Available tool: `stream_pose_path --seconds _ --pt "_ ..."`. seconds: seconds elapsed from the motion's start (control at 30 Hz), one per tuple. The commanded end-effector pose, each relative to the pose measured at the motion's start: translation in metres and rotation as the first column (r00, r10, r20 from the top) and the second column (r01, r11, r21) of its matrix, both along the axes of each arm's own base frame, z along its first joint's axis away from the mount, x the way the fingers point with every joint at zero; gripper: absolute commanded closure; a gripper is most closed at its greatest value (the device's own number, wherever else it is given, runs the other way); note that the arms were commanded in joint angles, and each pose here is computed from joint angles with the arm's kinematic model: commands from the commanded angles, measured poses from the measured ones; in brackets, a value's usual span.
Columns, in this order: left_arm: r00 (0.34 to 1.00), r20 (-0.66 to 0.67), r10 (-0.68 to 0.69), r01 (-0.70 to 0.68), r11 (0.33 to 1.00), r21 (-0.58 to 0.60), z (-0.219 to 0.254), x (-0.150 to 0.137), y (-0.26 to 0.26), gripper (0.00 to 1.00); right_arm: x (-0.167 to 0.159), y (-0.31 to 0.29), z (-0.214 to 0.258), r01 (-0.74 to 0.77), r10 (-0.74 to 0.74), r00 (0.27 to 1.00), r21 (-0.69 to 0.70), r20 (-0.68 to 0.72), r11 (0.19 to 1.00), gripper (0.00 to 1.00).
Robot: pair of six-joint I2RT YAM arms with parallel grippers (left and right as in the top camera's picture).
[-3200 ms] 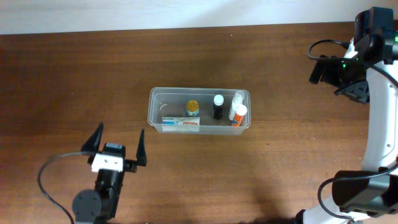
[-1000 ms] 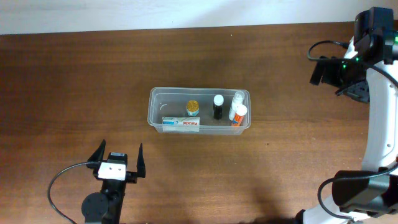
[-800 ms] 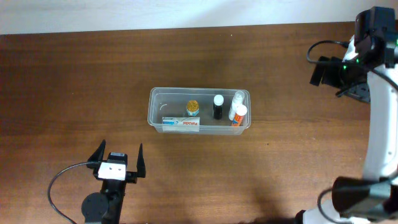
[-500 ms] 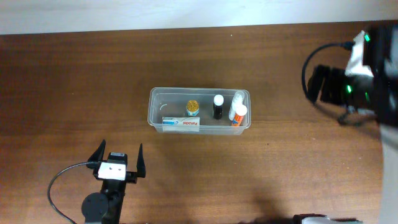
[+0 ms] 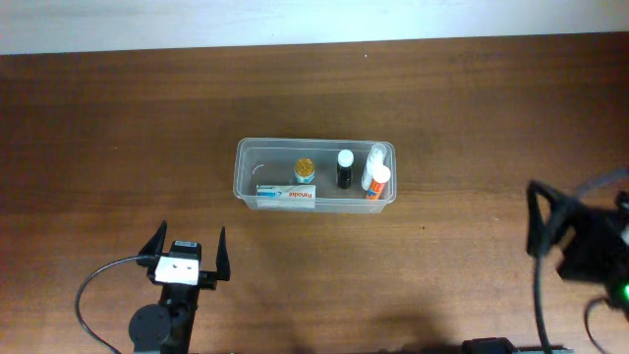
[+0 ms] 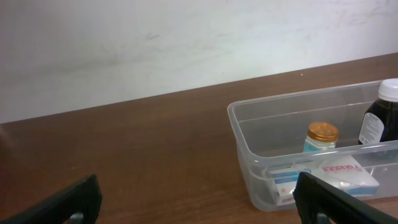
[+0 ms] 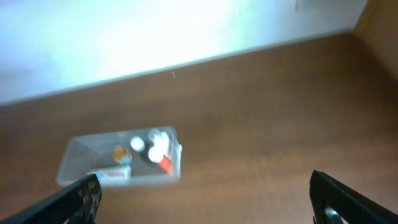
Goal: Pack container
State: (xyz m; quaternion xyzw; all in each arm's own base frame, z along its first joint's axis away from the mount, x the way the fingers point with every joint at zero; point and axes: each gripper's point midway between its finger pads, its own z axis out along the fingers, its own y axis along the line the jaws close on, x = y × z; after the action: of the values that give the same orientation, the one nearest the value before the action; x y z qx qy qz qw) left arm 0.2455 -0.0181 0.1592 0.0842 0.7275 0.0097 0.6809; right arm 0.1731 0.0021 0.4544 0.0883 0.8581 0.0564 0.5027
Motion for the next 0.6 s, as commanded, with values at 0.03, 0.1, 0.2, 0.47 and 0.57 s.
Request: stream_pose_path --seconds 0.03,0.1,0.2,0.47,0.57 --pt "1.0 0.003 0.015 -0.015 1.0 0.016 -0.001 0.0 0.003 0.01 -0.009 0.002 0.008 -0.018 0.018 0.996 -0.001 0.09 1.0 0.02" --pt "1.0 0.003 0.015 -0.015 1.0 0.016 -0.001 0.0 0.003 0.01 -0.008 0.003 0.006 -0.021 0.021 0.99 0.001 0.139 1.0 0.02" --pt "1.0 0.003 0.015 -0.015 1.0 0.016 -0.001 0.0 0.003 0.01 0.0 0.007 -0.004 -0.041 0.038 0.977 0.009 0.209 0.999 0.02" --pt "1.0 0.003 0.015 -0.015 1.0 0.016 -0.001 0.0 0.003 0.01 0.028 0.022 -0.081 -0.122 0.108 0.94 0.023 0.325 0.992 0.02" --pt "1.0 0.003 0.015 -0.015 1.0 0.016 -0.001 0.0 0.003 0.01 0.037 0.027 -0.11 -0.149 0.131 0.93 0.026 0.344 0.989 0.02"
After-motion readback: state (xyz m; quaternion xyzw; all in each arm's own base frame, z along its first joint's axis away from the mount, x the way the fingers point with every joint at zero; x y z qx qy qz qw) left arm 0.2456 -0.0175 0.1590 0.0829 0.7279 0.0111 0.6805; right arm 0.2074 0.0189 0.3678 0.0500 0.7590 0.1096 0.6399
